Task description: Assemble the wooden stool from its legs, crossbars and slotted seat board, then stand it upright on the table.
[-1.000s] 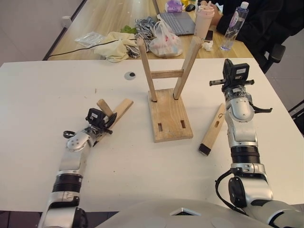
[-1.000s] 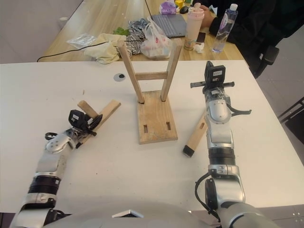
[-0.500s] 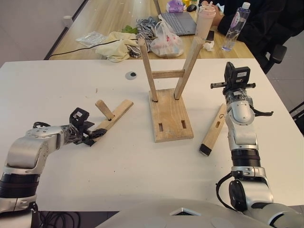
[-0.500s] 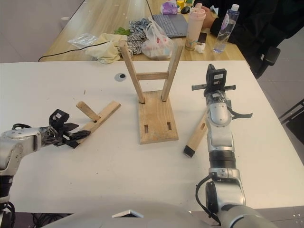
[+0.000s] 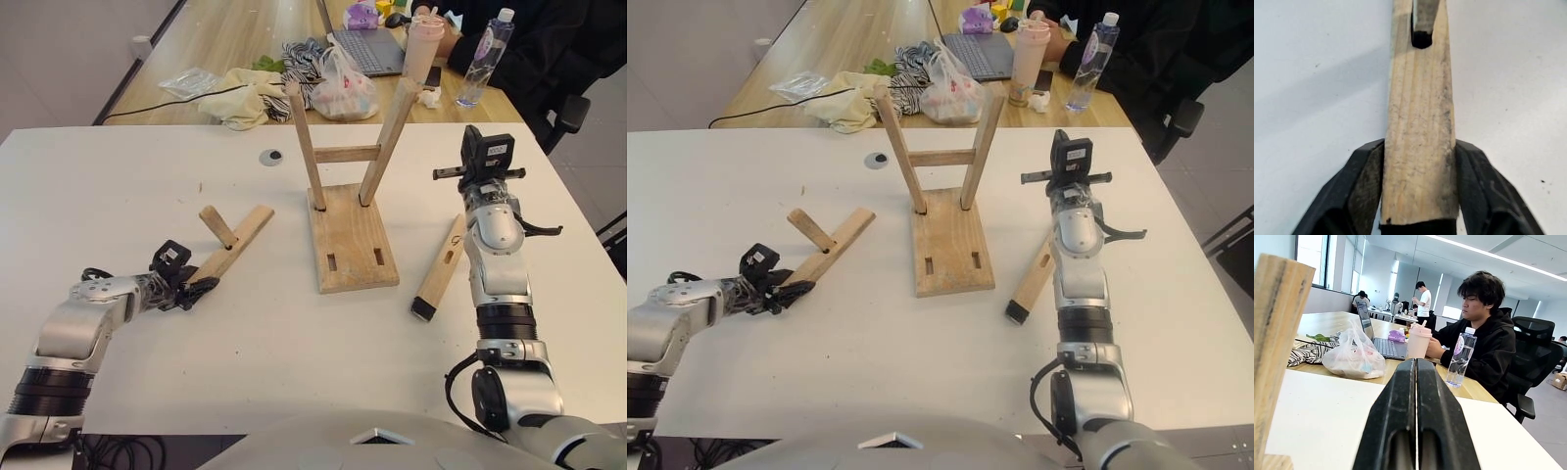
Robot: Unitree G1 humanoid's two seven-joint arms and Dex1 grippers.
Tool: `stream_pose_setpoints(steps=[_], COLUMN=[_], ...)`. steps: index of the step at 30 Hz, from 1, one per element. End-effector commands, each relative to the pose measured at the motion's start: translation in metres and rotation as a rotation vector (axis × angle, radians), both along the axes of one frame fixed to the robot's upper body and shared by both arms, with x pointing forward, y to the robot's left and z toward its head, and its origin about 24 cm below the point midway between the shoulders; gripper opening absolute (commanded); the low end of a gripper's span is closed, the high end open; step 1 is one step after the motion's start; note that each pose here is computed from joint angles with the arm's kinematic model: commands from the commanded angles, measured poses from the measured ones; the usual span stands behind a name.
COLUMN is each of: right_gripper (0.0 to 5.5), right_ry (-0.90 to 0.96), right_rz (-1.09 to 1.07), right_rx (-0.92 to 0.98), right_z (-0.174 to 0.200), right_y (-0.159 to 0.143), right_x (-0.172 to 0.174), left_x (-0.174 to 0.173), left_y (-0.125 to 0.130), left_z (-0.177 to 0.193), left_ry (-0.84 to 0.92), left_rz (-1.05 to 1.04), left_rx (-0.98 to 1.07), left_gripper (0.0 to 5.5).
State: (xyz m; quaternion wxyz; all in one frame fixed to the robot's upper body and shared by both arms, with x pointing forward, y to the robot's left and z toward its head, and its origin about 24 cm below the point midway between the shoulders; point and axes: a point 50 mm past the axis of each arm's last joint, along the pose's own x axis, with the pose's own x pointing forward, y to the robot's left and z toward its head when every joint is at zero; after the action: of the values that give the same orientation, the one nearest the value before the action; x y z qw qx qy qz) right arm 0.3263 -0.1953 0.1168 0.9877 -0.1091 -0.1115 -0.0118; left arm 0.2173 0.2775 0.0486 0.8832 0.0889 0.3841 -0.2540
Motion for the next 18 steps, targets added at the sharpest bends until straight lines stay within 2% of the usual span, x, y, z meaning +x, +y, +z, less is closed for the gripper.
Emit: stream_pose_setpoints(steps=[1, 3, 5, 7, 11, 14, 18], right_gripper=[0.0, 0.15, 0.48, 0.88, 1.5, 1.93, 2.6], right_ry=[0.009, 0.003, -0.008, -0.002, 0.001, 0.024, 0.133], right_rz=[0.137, 0.271, 0.453, 0.666, 1.077, 1.292, 1.448], right_rx=[0.142, 0.294, 0.435, 0.547, 0.698, 0.756, 0.739], right_z=[0.017, 0.03, 0.048, 0.068, 0.104, 0.117, 0.114], right_y=[0.005, 0.008, 0.009, 0.011, 0.026, 0.04, 0.058], right_x=[0.008, 0.01, 0.01, 0.008, -0.009, -0.022, -0.034], left_x=[0.0, 0.016, 0.031, 0.034, 0.025, 0.022, 0.026], left_y=[-0.003, 0.007, 0.014, 0.009, -0.016, -0.037, -0.067], left_z=[-0.005, 0.02, 0.069, 0.117, 0.178, 0.196, 0.186], left_ry=[0.008, -0.075, -0.19, -0.281, -0.383, -0.38, -0.286], left_rz=[0.047, 0.143, 0.135, 0.009, -0.31, -0.471, -0.601], left_rx=[-0.077, -0.219, -0.454, -0.647, -0.9, -0.982, -1.0], left_gripper=[2.03, 2.01, 2.01, 2.01, 2.01, 2.01, 2.01])
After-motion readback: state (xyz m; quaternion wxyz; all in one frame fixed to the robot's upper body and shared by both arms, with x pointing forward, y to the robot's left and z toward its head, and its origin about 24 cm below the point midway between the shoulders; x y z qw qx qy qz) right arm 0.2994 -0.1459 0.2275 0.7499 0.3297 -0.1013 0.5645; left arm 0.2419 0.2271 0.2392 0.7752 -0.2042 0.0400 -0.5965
